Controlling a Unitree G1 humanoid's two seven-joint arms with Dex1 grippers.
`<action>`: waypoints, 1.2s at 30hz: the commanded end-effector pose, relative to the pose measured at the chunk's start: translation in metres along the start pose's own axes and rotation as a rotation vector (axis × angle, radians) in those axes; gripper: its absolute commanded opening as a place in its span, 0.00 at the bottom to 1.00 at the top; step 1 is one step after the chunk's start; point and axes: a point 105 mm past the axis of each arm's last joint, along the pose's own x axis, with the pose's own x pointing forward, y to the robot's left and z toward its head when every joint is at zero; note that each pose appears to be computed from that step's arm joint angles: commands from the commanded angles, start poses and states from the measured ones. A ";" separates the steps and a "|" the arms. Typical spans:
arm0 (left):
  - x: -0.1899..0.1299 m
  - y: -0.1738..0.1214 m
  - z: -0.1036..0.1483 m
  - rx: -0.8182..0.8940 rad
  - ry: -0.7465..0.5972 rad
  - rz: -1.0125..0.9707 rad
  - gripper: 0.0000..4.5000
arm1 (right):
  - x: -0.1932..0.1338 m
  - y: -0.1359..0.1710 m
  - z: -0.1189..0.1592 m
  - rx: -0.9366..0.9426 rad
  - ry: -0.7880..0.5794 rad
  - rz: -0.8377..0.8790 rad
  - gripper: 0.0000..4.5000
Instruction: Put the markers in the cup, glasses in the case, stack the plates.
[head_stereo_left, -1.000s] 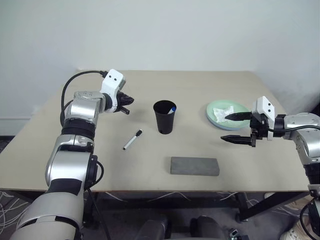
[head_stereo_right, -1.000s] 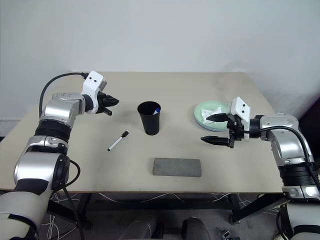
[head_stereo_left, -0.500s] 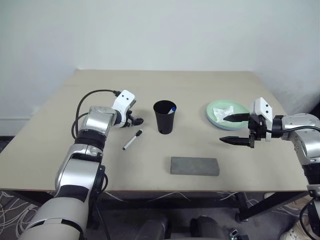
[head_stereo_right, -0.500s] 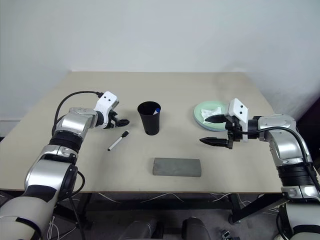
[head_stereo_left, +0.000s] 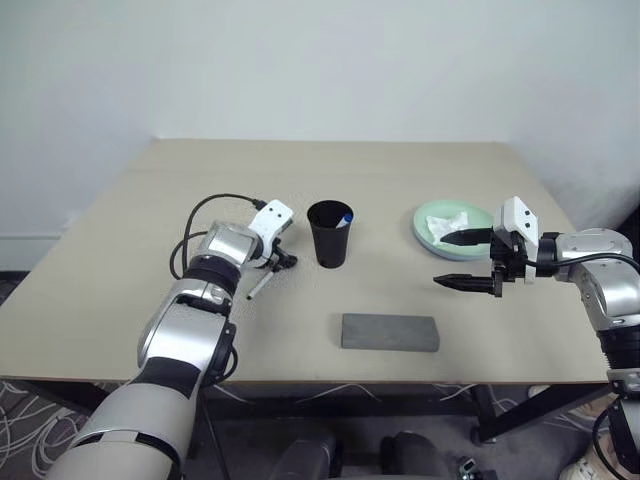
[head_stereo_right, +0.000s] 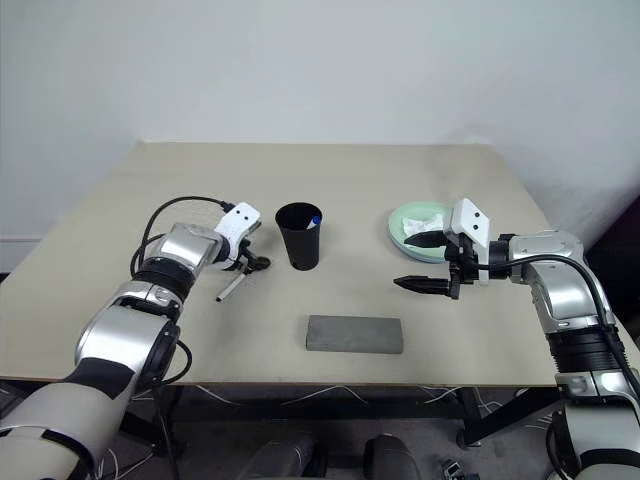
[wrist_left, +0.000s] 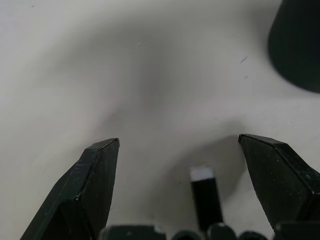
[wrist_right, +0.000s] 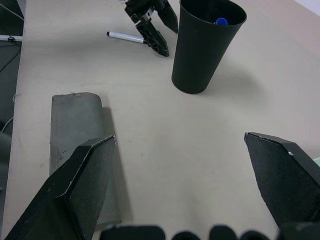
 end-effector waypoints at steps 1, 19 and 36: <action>-0.008 0.004 0.022 0.020 -0.049 0.012 0.90 | -0.003 -0.003 0.018 -0.063 -0.030 -0.015 1.00; -0.008 0.003 -0.005 -0.023 0.100 -0.023 0.63 | -0.002 -0.002 0.018 -0.062 -0.028 -0.017 1.00; -0.009 0.006 -0.007 0.010 0.120 -0.012 0.00 | -0.002 -0.002 0.017 -0.061 -0.028 -0.021 1.00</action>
